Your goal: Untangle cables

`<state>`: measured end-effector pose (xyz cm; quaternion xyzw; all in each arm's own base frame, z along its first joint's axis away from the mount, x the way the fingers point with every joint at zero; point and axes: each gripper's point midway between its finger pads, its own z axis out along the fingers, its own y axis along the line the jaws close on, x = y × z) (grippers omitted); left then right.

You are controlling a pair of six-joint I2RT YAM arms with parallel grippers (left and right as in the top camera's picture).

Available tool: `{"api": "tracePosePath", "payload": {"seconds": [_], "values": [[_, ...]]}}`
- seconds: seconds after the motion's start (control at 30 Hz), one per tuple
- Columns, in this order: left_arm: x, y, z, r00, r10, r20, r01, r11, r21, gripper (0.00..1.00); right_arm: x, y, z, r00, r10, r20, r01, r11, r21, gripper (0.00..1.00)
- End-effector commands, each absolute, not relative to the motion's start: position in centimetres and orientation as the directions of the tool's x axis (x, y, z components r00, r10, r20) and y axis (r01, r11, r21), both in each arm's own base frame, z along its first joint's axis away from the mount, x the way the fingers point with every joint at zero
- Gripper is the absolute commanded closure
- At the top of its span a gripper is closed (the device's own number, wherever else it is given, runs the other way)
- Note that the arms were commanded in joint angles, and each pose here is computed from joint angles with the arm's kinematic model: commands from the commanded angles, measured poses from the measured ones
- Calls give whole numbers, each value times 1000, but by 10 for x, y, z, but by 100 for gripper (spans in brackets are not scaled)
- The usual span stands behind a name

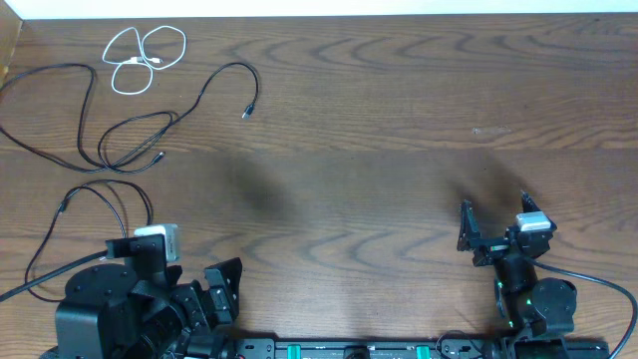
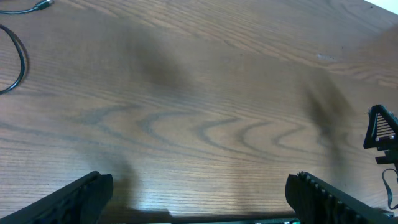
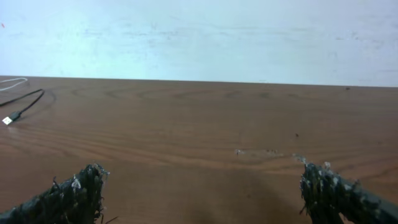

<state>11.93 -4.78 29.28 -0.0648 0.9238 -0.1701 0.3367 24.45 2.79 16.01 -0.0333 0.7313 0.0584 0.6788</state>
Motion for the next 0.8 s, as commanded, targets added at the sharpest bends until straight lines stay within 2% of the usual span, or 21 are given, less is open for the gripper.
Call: {"api": "tracePosePath", "payload": {"seconds": [0.0,0.6,0.77], "values": [[119,-46,293,-761,-232,-605,-8,937,-349,6,245,26,158,-72,14,-997,-120,993,22,1],[119,-46,293,-761,-232,-606,-8,937,-349,6,245,17,156,-71,-81,-994,-90,993,-74,1],[119,-46,293,-761,-232,-606,-8,937,-349,6,246,13,155,-77,-59,-995,-65,996,-54,1]]}}
